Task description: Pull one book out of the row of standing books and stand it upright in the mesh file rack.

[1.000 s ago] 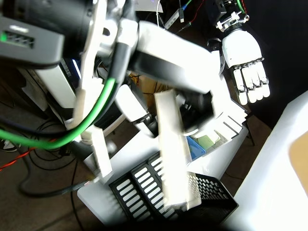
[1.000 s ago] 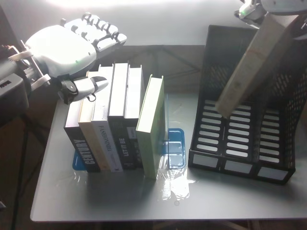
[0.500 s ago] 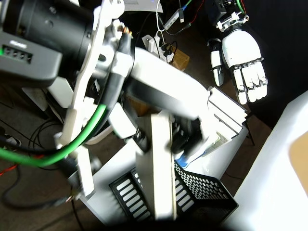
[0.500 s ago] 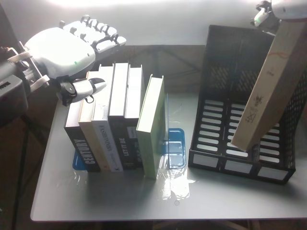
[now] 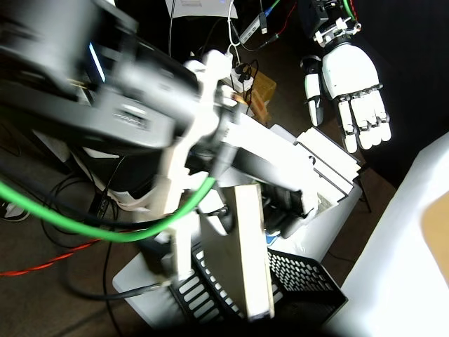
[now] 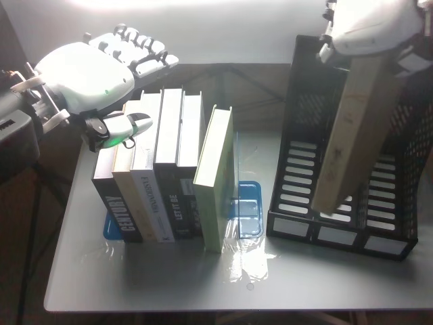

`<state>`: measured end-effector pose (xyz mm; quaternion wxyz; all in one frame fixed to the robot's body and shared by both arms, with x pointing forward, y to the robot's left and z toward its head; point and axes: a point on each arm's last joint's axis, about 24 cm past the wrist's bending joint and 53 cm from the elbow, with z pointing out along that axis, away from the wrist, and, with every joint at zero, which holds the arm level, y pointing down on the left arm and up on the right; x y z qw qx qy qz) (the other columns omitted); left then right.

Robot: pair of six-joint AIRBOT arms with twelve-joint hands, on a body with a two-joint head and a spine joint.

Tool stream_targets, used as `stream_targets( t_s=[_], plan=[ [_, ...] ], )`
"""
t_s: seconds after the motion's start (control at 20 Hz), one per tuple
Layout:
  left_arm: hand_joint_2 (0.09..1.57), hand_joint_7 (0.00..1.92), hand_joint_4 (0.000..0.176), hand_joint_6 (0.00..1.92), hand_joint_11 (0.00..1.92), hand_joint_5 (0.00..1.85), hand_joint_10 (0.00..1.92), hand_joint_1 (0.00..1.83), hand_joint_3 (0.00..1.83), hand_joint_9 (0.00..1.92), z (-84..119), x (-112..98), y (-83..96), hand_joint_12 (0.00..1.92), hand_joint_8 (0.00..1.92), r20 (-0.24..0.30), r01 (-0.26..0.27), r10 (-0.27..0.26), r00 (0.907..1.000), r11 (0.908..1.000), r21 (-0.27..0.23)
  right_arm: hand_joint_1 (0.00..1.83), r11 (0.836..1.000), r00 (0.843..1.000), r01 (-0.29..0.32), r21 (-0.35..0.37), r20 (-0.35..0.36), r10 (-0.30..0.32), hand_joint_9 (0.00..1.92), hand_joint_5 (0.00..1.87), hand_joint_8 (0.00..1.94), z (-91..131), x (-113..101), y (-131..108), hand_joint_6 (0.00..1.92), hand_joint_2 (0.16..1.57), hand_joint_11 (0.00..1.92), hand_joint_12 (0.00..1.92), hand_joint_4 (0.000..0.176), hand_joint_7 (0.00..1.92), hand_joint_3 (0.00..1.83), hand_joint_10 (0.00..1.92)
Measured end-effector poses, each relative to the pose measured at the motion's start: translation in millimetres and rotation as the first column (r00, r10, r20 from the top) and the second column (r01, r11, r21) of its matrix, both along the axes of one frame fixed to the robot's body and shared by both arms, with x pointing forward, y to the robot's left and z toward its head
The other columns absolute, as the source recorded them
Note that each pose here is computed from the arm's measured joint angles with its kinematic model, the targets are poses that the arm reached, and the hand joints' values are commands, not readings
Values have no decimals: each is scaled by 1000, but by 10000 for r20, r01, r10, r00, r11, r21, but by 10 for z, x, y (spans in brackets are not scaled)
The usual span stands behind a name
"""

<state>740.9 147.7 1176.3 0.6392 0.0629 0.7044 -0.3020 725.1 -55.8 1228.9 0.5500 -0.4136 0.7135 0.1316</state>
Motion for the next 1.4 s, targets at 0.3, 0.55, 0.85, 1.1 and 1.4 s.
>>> stream_targets(
  t_s=[0.3,0.55,0.85,1.1,1.4],
  plan=[
    [1437,0,19,3,23,48,0,377,1,0,56,-2,-3,19,0,147,19,-16,9999,9998,-216,1355,9970,9971,677,-373,364,-664,803,780,1200,-83,305,6,1188,1188,611,1704,0,835,0,1482],
    [1444,0,13,0,0,41,0,373,3,0,110,-17,-31,0,0,382,127,-115,9992,9995,-306,1358,9966,9957,811,-159,467,-803,809,833,1193,-38,458,137,1103,1182,611,1680,0,808,0,1482],
    [1448,0,0,4,0,43,0,371,2,0,128,-24,-47,0,0,436,185,-168,9989,9991,-378,1360,9979,9951,643,17,754,-643,809,822,1086,34,537,395,1181,1171,517,1694,0,875,0,1440],
    [1448,0,18,0,0,25,0,344,0,0,159,-68,-107,0,0,569,462,-424,9975,9967,-669,1353,9956,9924,932,-38,815,-926,803,790,1155,34,695,371,1216,1191,549,1662,0,814,0,1472],
    [1454,0,14,6,0,34,0,306,2,0,260,-128,-166,0,0,914,798,-703,9933,9913,-1045,1339,9935,9905,1139,31,773,-1138,676,773,1232,36,802,392,1276,1221,460,1722,0,774,4,1583]
  ],
)
